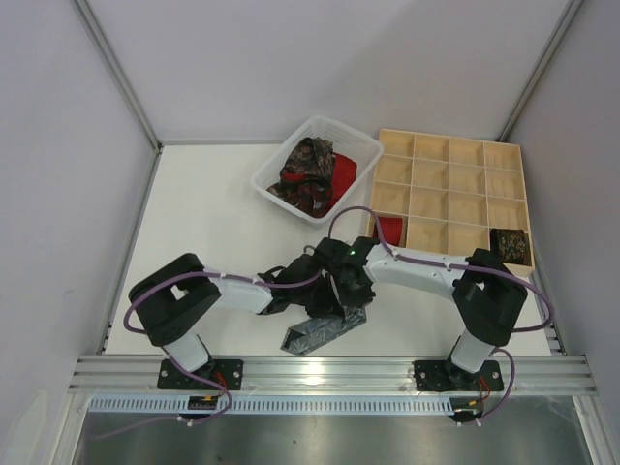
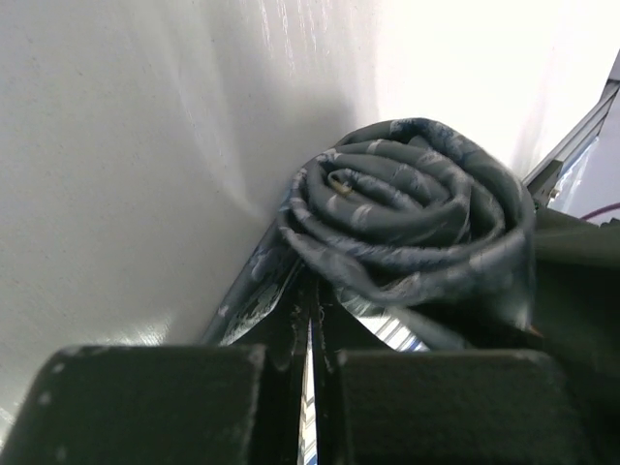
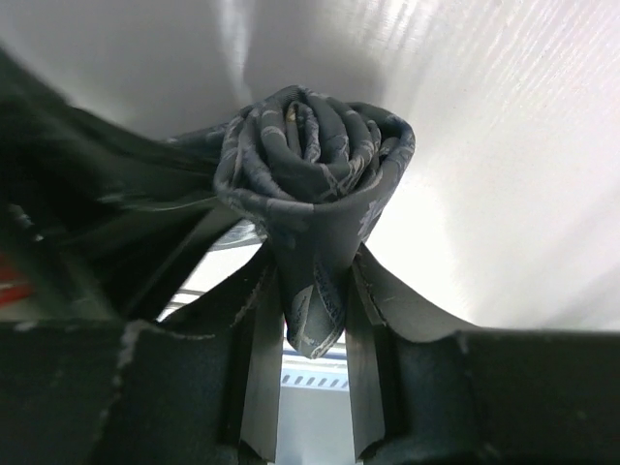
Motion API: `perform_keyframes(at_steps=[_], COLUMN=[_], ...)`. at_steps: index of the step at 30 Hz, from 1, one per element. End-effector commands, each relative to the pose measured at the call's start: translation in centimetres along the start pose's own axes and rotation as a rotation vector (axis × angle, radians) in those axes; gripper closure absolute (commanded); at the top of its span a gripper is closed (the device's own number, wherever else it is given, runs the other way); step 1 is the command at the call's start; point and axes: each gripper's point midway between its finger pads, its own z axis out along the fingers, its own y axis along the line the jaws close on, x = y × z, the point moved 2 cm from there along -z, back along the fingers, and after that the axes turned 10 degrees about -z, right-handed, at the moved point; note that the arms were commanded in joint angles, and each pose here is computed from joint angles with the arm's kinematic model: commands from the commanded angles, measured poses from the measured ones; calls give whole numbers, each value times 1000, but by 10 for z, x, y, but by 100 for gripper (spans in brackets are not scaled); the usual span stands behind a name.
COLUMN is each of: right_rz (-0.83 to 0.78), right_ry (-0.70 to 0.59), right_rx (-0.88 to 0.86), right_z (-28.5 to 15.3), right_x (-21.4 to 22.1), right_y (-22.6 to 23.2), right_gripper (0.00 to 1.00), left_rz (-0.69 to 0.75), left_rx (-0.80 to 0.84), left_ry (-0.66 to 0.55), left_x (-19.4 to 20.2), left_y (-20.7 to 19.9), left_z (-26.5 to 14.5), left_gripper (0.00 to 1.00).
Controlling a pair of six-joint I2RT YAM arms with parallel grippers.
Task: Roll the ties
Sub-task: Roll the tie
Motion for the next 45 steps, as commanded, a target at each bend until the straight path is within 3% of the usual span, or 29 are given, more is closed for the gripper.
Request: perform_keyframes(at_steps=[1,5,11,17,24,27,28,31,40,45], right_rz=[45,127,185,187,149,142,140,118,40,113], right_ry=[124,107,93,81,90,81,76,62,49,45], right_rx=[-60,-126,-176,-225,-248,-249,-241,-189,-83,-78], right_z=[10,7,3,-5,-8,-11,-12,-13,-17,-11], right_x=[34,35,33,29,35,35,36,33,24,24], right_y=[-9,-14,-19,-11,7,8,6,-3,-16,-27], right_gripper=[75,81,80,80,78,67,57,45,27,18], left_rz=[56,106,107,93,76,70,67,64,68,67], left_rx=[27,13,64,115,77,65,61,57,56,53], left_ry=[-73,-99,-51,9,7,7,4,8,17,14], left_x=[-20,-21,-4,13,5,4,4,5,6,5], left_y=[-15,-22,-29,-38,-36,-33,-30,-28,-27,-27], left_z=[-9,-26,-34,-17,7,10,10,10,13,11], left_gripper=[100,98,97,98,99,100,100,99,100,100])
